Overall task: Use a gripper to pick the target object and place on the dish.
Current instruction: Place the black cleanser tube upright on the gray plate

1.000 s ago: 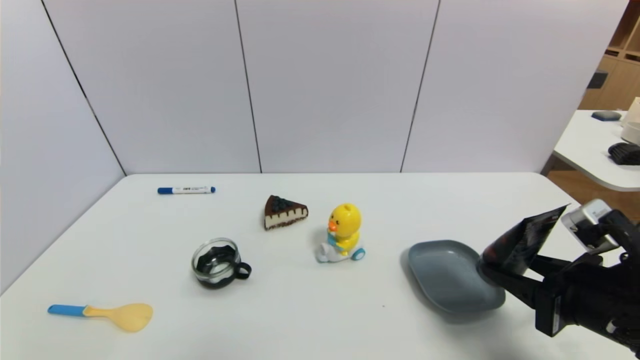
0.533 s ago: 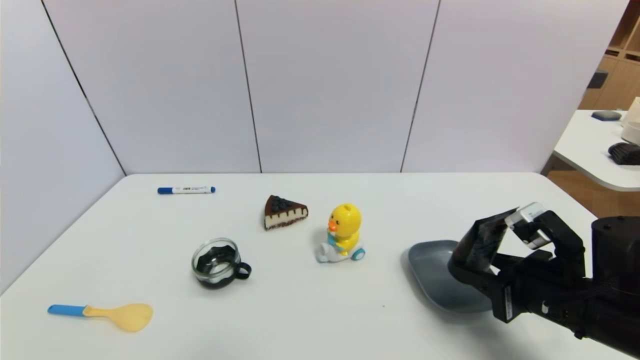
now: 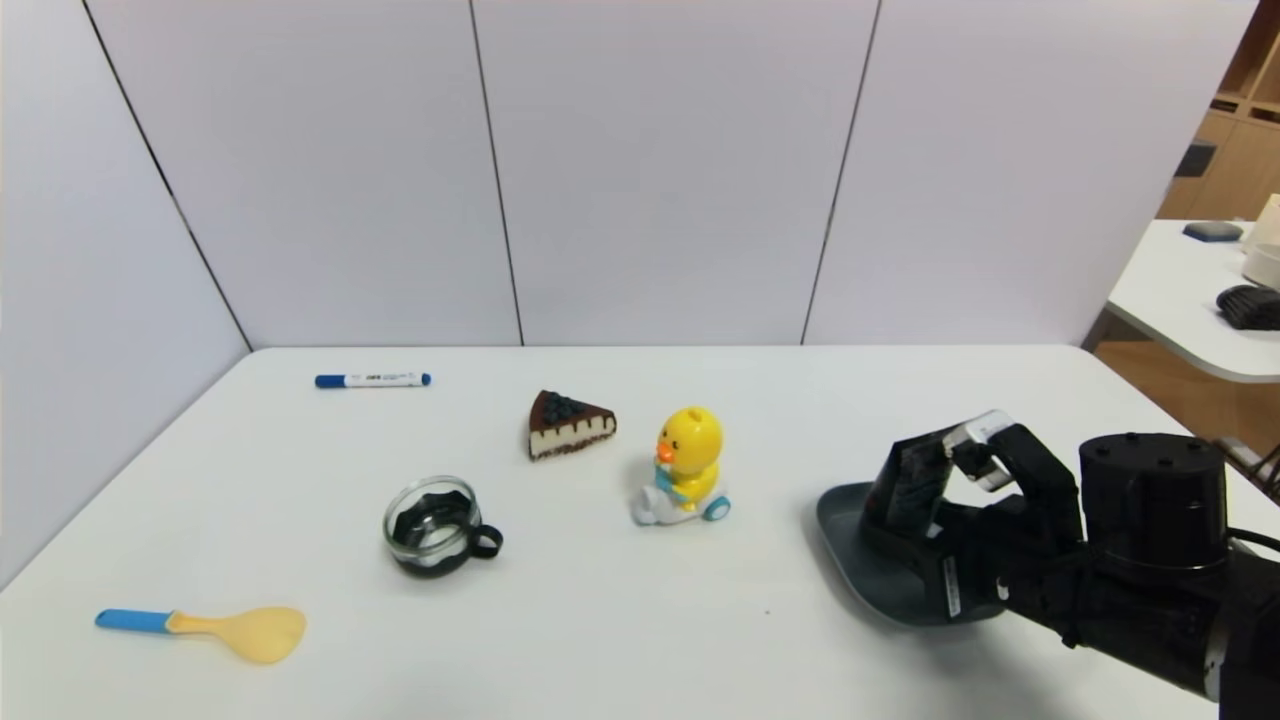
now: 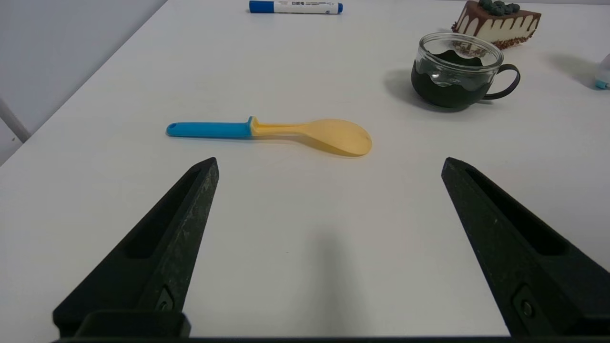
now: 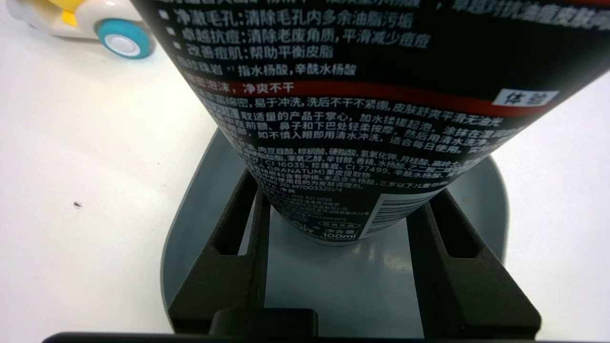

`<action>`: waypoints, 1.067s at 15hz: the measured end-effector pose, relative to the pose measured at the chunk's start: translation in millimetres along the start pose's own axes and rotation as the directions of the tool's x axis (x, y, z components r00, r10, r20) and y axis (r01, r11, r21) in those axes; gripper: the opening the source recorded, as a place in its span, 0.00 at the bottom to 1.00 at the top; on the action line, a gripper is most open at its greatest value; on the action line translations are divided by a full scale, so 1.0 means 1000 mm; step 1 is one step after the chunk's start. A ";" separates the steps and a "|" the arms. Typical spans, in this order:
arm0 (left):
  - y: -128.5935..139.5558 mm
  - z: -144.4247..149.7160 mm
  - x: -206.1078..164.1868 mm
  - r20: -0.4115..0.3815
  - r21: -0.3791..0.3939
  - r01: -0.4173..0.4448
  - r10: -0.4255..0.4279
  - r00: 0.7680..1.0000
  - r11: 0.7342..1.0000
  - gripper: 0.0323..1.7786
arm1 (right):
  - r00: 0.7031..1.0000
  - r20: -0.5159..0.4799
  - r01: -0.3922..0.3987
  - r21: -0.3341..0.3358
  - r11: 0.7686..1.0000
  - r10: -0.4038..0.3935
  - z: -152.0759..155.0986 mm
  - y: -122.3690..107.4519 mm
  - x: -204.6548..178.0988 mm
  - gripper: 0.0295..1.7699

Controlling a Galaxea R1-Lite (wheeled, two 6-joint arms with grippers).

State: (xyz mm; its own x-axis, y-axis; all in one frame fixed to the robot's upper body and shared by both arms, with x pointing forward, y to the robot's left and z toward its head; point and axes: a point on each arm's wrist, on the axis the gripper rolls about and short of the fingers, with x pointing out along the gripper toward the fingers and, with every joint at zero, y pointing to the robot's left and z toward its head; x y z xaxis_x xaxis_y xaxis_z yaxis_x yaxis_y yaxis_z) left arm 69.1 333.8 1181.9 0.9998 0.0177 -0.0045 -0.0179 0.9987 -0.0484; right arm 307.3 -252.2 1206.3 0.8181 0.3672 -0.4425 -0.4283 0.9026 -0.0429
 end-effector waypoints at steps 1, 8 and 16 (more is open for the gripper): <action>0.000 0.000 0.000 0.000 0.000 0.000 0.000 1.000 1.000 0.95 | 1.000 -0.010 0.001 0.001 1.000 -0.001 -0.002 0.000 0.003 0.45; 0.000 0.000 0.000 0.000 0.000 0.000 0.000 1.000 1.000 0.95 | 1.000 -0.023 0.019 0.005 1.000 -0.019 -0.004 -0.002 0.008 0.67; 0.000 0.000 0.000 0.000 0.000 0.000 0.000 1.000 1.000 0.95 | 0.998 0.024 0.050 0.017 0.999 -0.051 0.000 -0.007 -0.023 0.86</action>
State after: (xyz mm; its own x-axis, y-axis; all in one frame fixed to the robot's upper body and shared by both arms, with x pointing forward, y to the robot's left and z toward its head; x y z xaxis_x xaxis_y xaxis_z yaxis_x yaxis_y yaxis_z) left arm 69.1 333.8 1181.9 0.9998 0.0177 -0.0049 -0.0179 0.9987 -0.0480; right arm 291.6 -266.8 1216.5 0.8478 0.3261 -0.4182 -0.3801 0.9236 -0.0503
